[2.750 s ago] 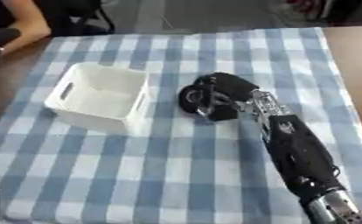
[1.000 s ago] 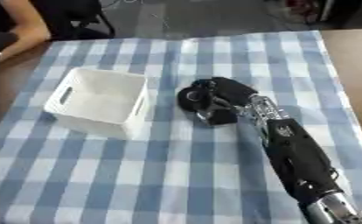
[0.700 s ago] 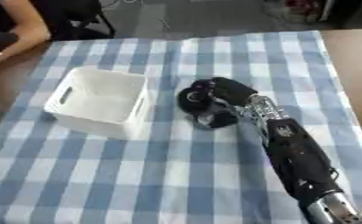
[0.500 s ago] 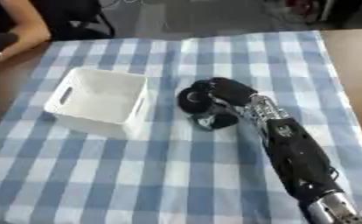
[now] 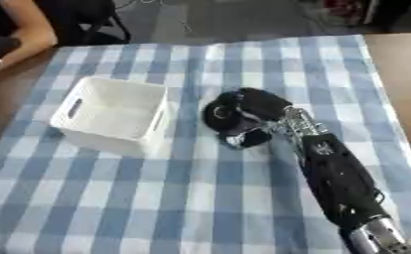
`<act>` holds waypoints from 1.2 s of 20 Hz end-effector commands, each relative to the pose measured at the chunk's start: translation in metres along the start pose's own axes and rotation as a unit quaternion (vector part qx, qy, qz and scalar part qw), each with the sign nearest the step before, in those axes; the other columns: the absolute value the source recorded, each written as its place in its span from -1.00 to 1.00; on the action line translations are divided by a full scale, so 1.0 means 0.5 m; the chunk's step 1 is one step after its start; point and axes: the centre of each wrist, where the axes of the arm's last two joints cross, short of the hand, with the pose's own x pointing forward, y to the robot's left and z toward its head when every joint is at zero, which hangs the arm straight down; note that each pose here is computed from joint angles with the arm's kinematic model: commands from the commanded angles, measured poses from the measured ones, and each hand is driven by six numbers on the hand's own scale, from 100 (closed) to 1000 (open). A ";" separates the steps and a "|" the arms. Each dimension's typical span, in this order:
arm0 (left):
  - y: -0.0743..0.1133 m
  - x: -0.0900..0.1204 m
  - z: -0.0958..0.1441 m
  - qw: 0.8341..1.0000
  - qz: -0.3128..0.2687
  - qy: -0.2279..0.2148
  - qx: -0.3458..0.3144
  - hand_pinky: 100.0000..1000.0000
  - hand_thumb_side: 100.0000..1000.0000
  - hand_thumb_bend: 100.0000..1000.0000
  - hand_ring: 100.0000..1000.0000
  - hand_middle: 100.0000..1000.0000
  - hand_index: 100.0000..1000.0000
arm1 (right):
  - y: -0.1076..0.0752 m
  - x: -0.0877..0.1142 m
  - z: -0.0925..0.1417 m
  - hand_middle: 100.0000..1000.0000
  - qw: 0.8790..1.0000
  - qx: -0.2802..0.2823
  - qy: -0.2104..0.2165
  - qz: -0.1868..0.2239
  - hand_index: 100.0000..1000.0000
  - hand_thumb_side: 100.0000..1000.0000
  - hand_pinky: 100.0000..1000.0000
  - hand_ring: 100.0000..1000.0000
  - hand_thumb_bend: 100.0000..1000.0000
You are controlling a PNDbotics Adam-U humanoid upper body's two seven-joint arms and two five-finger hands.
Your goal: Pick up objects on the table and place them in the box.
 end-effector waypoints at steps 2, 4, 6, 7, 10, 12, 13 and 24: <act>0.002 0.013 -0.012 1.000 -0.002 -0.018 -0.004 0.69 0.74 -1.00 0.31 0.72 0.39 | -0.020 -0.010 0.002 0.60 1.000 -0.006 0.011 0.022 -0.24 -0.37 0.70 0.54 -1.00; 0.002 0.013 -0.012 1.000 -0.002 -0.019 -0.004 0.69 0.74 -1.00 0.31 0.71 0.39 | -0.022 -0.010 0.002 0.56 0.999 -0.015 0.017 0.026 -0.32 -0.52 0.69 0.51 -1.00; 0.002 0.013 -0.012 1.000 -0.002 -0.019 -0.004 0.69 0.74 -1.00 0.31 0.72 0.39 | -0.021 -0.010 0.003 0.54 0.999 -0.020 0.022 0.028 -0.36 -0.59 0.68 0.49 -1.00; 0.002 0.013 -0.012 1.000 -0.002 -0.019 -0.004 0.69 0.74 -1.00 0.31 0.72 0.39 | -0.020 -0.010 0.003 0.54 0.999 -0.023 0.023 0.028 -0.37 -0.60 0.68 0.49 -1.00; 0.002 0.013 -0.012 1.000 -0.002 -0.018 -0.004 0.69 0.74 -1.00 0.31 0.71 0.39 | -0.018 -0.010 0.004 0.53 0.999 -0.027 0.026 0.030 -0.39 -0.62 0.68 0.48 -1.00; 0.002 0.013 -0.012 1.000 -0.002 -0.018 -0.004 0.68 0.74 -1.00 0.31 0.71 0.39 | -0.018 -0.011 0.004 0.52 0.999 -0.030 0.026 0.031 -0.40 -0.62 0.68 0.48 -1.00; 0.003 0.013 -0.012 1.000 -0.002 -0.018 -0.004 0.69 0.74 -1.00 0.31 0.71 0.39 | -0.018 -0.011 0.004 0.52 0.999 -0.031 0.026 0.031 -0.40 -0.62 0.68 0.48 -1.00; 0.003 0.013 -0.010 1.000 -0.004 -0.015 -0.005 0.69 0.74 -1.00 0.31 0.72 0.38 | -0.101 -0.008 0.007 0.50 0.991 -0.126 0.014 0.033 -0.45 -0.57 0.68 0.41 -1.00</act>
